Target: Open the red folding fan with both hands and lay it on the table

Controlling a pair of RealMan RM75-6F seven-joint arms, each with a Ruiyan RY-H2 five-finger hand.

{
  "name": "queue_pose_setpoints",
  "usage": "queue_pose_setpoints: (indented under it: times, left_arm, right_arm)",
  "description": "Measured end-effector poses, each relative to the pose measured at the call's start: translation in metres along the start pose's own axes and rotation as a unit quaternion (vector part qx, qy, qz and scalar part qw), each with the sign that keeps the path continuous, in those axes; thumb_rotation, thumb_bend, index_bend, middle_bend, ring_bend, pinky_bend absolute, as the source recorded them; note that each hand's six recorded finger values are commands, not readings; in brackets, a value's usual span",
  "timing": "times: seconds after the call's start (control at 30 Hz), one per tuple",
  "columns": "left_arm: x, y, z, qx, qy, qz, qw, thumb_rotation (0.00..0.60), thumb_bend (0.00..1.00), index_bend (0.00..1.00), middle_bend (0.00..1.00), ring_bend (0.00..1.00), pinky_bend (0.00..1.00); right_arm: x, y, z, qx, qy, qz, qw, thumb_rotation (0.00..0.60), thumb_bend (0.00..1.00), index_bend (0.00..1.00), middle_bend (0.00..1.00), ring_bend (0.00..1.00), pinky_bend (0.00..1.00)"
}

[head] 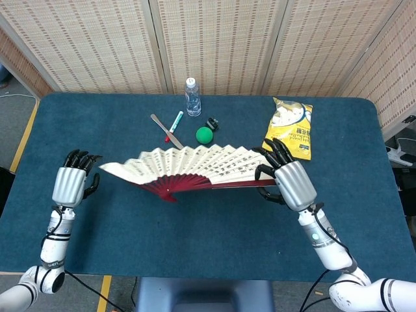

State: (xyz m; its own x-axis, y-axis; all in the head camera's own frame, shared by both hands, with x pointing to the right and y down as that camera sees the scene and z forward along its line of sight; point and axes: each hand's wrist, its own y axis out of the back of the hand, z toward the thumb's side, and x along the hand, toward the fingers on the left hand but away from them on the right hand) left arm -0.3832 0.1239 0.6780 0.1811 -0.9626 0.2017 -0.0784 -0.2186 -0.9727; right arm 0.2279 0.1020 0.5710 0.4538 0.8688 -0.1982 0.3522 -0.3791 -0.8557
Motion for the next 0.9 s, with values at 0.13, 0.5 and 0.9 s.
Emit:
queue_pose_setpoints:
  times: [0.13,0.5,0.9]
  left_arm:
    - [-0.010,-0.016,-0.001,0.016,-0.007,-0.014,0.9998,0.600,0.48,0.14,0.23,0.12,0.14]
    - [-0.024,-0.032,-0.005,0.014,-0.007,-0.032,0.9994,0.600,0.48,0.12,0.22,0.11,0.14]
    - [-0.026,-0.033,-0.006,-0.033,0.001,-0.047,0.9983,0.600,0.46,0.00,0.08,0.02,0.14]
  right_arm:
    - [0.018,-0.024,-0.018,-0.022,-0.007,0.006,0.9997,0.600,0.55,0.63,0.16,0.00,0.00]
    - [0.067,-0.061,-0.040,0.011,-0.012,0.044,0.9989,0.600,0.55,0.45,0.15,0.00,0.00]
    - [0.123,-0.068,-0.073,0.135,-0.056,0.069,0.9869,0.600,0.16,0.00,0.00,0.00,0.00]
